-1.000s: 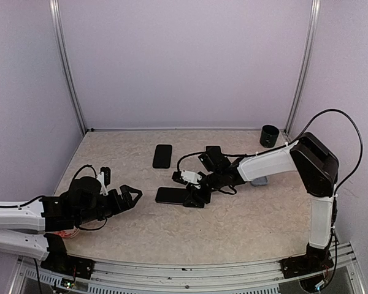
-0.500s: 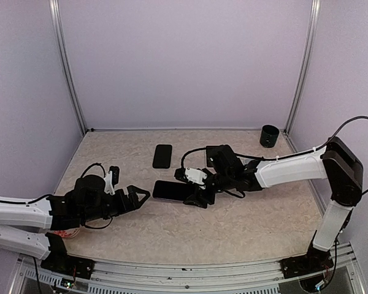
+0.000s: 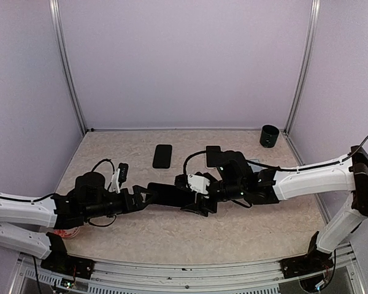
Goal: Put the phone into the phone case
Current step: Pass from the right arm to the left
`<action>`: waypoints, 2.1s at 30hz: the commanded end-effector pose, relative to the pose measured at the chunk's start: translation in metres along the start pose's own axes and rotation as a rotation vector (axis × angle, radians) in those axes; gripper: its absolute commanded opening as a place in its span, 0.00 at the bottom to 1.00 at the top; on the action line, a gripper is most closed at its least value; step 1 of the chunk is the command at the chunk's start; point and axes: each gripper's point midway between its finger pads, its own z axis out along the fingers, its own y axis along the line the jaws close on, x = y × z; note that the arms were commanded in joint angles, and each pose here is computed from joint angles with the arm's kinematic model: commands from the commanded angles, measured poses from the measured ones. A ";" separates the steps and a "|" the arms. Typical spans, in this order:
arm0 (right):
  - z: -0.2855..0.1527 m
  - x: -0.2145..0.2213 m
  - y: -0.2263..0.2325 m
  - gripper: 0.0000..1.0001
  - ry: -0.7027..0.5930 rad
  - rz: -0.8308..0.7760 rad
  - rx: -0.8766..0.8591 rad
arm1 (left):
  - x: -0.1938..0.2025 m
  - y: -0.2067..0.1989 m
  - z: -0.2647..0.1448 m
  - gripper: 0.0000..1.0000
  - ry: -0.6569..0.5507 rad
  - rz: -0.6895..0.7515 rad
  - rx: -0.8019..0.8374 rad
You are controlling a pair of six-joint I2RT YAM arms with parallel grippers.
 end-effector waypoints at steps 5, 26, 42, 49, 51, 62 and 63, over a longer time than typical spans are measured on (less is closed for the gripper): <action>-0.010 -0.027 0.006 0.60 -0.062 -0.072 0.079 | 0.001 -0.050 0.006 0.96 0.068 0.070 0.229; -0.011 -0.024 0.018 0.59 -0.067 -0.134 0.099 | 0.022 -0.072 0.009 0.66 0.164 0.078 0.376; -0.016 -0.014 0.021 0.59 -0.064 -0.160 0.123 | 0.026 -0.069 0.014 0.26 0.180 0.055 0.383; -0.020 -0.012 0.020 0.61 -0.068 -0.167 0.136 | 0.032 -0.069 0.017 0.13 0.202 0.037 0.401; -0.020 -0.010 0.021 0.62 -0.064 -0.166 0.137 | 0.033 -0.070 0.018 0.10 0.206 0.035 0.407; -0.029 -0.018 0.015 0.82 -0.097 -0.135 0.173 | 0.032 -0.068 0.015 0.00 0.185 0.064 0.393; -0.031 -0.020 0.014 0.85 -0.105 -0.130 0.177 | 0.032 -0.067 0.014 0.00 0.182 0.068 0.385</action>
